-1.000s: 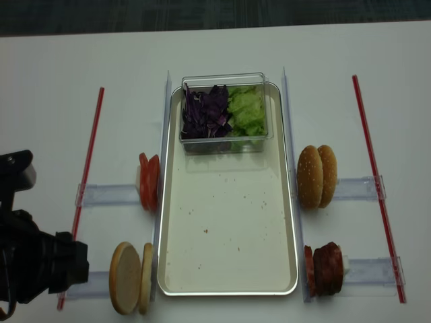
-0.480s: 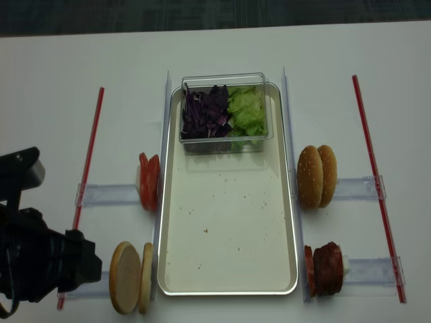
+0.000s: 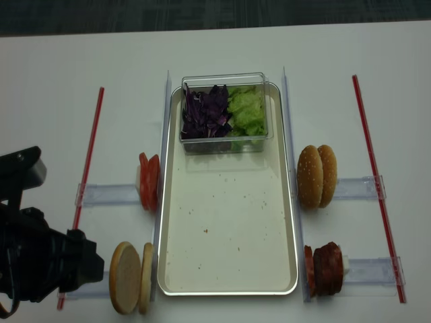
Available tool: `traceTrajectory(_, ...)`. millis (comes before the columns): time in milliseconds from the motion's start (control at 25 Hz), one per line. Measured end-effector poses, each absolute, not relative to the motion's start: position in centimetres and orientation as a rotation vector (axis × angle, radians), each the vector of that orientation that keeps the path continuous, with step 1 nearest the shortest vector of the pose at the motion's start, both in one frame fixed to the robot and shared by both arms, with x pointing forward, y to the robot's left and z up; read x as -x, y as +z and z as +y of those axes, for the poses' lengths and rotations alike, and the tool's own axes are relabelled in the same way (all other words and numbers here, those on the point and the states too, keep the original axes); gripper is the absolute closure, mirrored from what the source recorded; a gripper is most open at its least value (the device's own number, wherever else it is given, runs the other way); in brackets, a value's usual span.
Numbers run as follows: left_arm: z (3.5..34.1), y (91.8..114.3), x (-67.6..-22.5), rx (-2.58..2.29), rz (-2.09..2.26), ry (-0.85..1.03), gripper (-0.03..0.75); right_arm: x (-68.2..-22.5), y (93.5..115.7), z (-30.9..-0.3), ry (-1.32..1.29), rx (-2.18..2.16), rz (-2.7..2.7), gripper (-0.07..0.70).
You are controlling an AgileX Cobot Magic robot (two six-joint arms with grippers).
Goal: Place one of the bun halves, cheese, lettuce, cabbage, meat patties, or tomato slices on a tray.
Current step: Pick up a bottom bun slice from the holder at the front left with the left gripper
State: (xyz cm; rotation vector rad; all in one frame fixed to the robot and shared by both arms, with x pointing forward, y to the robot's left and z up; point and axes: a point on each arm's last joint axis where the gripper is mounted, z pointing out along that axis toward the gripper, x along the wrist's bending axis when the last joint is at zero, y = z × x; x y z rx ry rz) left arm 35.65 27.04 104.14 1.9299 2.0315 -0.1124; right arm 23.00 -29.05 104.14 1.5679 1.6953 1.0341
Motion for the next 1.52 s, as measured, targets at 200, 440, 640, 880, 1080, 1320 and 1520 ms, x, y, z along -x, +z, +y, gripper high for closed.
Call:
traceTrajectory(200,27.0,104.2,-35.7,-1.932,2.023,-0.117,0.277,-23.0,104.1,-29.1,1.034,-1.568,1.695,0.083)
traceTrajectory(440,26.1,104.3,-35.6,-1.953,1.952,-0.164,0.277,-23.0,104.1,-29.1,1.034,-1.568,1.695,0.083)
traceTrajectory(640,24.5,104.0,-35.5,-2.025,1.920,-0.161,0.277,-23.0,104.1,-29.1,1.034,-1.568,1.695,0.083)
traceTrajectory(880,21.6,102.5,-36.3,-2.128,1.933,-0.150,0.277,-23.0,104.1,-29.1,1.034,-1.568,1.695,0.083)
traceTrajectory(1080,19.0,101.1,-37.0,-2.205,1.943,-0.106,0.277,-23.0,104.1,-29.1,1.034,-1.568,1.695,0.083)
traceTrajectory(1320,17.1,102.2,-38.5,-2.154,1.935,0.039,0.337,-23.0,104.1,-29.1,1.034,-1.568,1.695,0.083)
traceTrajectory(1520,15.9,101.1,-39.1,-2.173,1.947,0.079,0.349,-23.0,104.1,-29.1,1.034,-1.568,1.695,0.083)
